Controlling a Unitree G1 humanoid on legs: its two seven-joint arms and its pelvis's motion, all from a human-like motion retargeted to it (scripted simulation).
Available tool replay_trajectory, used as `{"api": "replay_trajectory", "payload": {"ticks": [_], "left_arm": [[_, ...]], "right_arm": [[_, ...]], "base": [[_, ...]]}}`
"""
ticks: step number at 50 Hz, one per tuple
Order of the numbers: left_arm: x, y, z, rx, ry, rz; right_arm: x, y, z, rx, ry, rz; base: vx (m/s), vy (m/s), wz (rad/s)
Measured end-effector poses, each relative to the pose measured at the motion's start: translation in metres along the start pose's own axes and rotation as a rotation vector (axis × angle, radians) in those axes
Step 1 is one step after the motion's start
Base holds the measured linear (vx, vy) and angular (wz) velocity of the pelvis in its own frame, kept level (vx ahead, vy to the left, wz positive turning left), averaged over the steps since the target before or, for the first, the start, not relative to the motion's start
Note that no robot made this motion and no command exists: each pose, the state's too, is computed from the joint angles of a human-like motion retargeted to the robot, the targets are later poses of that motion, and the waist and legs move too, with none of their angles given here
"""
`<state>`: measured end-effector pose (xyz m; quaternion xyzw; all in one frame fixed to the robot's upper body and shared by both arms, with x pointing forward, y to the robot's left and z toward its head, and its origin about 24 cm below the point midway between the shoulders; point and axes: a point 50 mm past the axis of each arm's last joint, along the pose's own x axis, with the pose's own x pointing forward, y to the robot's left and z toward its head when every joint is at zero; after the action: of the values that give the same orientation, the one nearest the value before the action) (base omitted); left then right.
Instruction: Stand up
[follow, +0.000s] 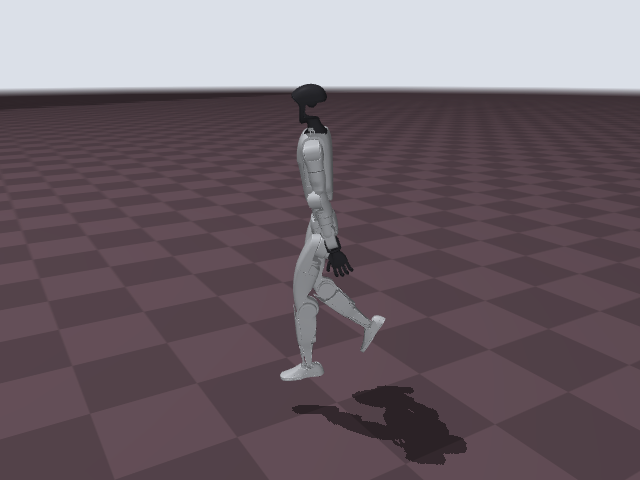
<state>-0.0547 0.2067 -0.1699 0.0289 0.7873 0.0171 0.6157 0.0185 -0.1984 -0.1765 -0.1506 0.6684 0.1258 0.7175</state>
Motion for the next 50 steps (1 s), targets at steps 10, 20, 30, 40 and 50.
{"api": "replay_trajectory", "payload": {"ticks": [10, 20, 30, 40, 50], "left_arm": [[-0.056, 0.036, 0.171, 0.257, -0.500, 0.269], [-0.109, 0.032, 0.243, 0.348, -0.786, 0.344], [-0.055, 0.014, 0.176, 0.404, -0.536, 0.241], [-0.009, 0.020, 0.056, 0.175, -0.188, 0.147], [0.002, 0.005, -0.028, -0.099, -0.012, 0.056]], "right_arm": [[-0.010, 0.015, -0.071, 0.259, 0.134, -0.017], [-0.013, 0.020, -0.081, 0.339, 0.159, -0.027], [-0.002, 0.000, -0.030, 0.312, 0.035, -0.055], [-0.006, -0.035, 0.090, 0.128, -0.332, -0.176], [-0.015, -0.039, 0.131, 0.006, -0.455, -0.184]], "base": [[0.79, 0.08, 0.47], [0.92, -0.07, 0.42], [0.94, -0.14, 0.29], [0.69, -0.12, -0.13], [0.72, 0.02, -0.53]]}}
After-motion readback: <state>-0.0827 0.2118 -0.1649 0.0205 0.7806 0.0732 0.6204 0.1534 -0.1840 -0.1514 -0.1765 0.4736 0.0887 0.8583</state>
